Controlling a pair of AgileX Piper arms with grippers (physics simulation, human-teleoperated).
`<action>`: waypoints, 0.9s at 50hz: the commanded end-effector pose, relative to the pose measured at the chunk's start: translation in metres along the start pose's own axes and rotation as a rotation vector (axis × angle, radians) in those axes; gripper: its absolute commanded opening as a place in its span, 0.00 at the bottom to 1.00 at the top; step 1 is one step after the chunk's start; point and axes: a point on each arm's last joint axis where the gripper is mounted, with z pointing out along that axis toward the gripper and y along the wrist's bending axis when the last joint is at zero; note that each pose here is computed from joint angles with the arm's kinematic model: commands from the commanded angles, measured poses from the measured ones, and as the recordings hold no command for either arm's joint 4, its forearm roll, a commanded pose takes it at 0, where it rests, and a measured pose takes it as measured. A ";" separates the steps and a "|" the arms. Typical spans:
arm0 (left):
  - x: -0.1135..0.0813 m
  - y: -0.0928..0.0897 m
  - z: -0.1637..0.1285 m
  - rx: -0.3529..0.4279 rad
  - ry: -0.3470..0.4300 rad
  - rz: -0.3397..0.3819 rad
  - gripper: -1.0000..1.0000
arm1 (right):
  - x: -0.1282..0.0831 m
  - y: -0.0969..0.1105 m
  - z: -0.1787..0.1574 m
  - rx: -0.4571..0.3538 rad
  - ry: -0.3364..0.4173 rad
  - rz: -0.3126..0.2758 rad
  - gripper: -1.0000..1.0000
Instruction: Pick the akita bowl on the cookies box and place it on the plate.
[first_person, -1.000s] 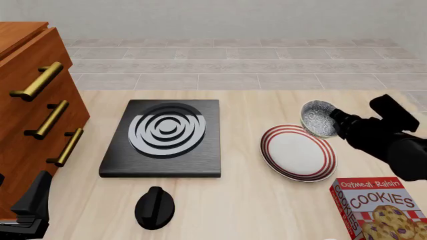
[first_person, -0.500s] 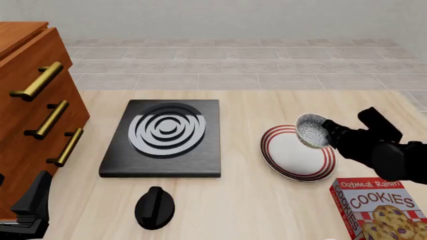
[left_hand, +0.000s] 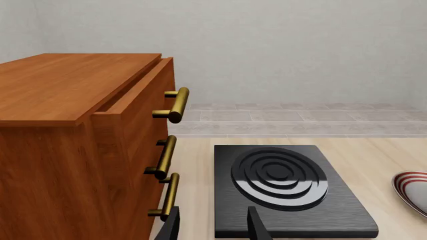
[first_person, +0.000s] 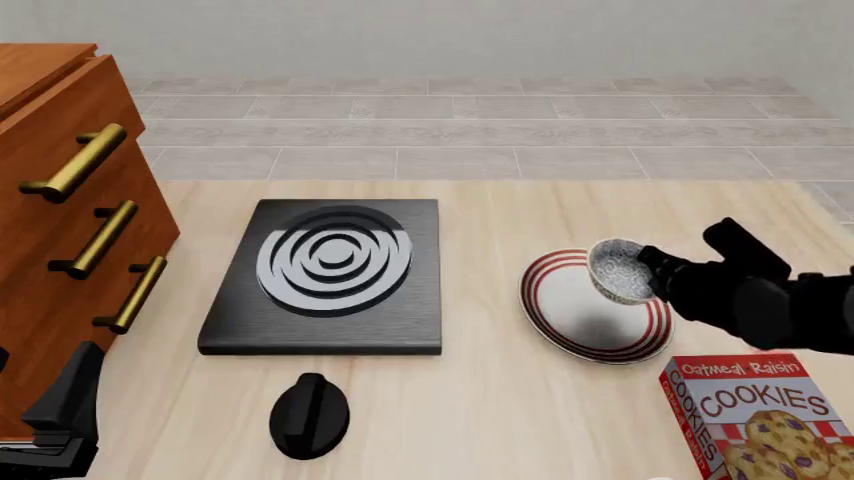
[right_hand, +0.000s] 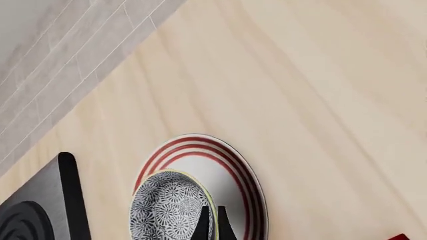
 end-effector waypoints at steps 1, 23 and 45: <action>0.000 0.000 0.000 0.000 0.000 0.000 1.00 | -0.006 -0.001 0.005 0.018 0.002 -0.008 0.00; 0.000 0.000 0.000 0.000 0.000 0.000 1.00 | -0.006 0.004 0.020 0.028 0.034 -0.045 0.00; 0.000 0.000 0.000 0.000 0.000 0.000 1.00 | -0.003 0.000 0.017 0.036 0.038 -0.049 0.00</action>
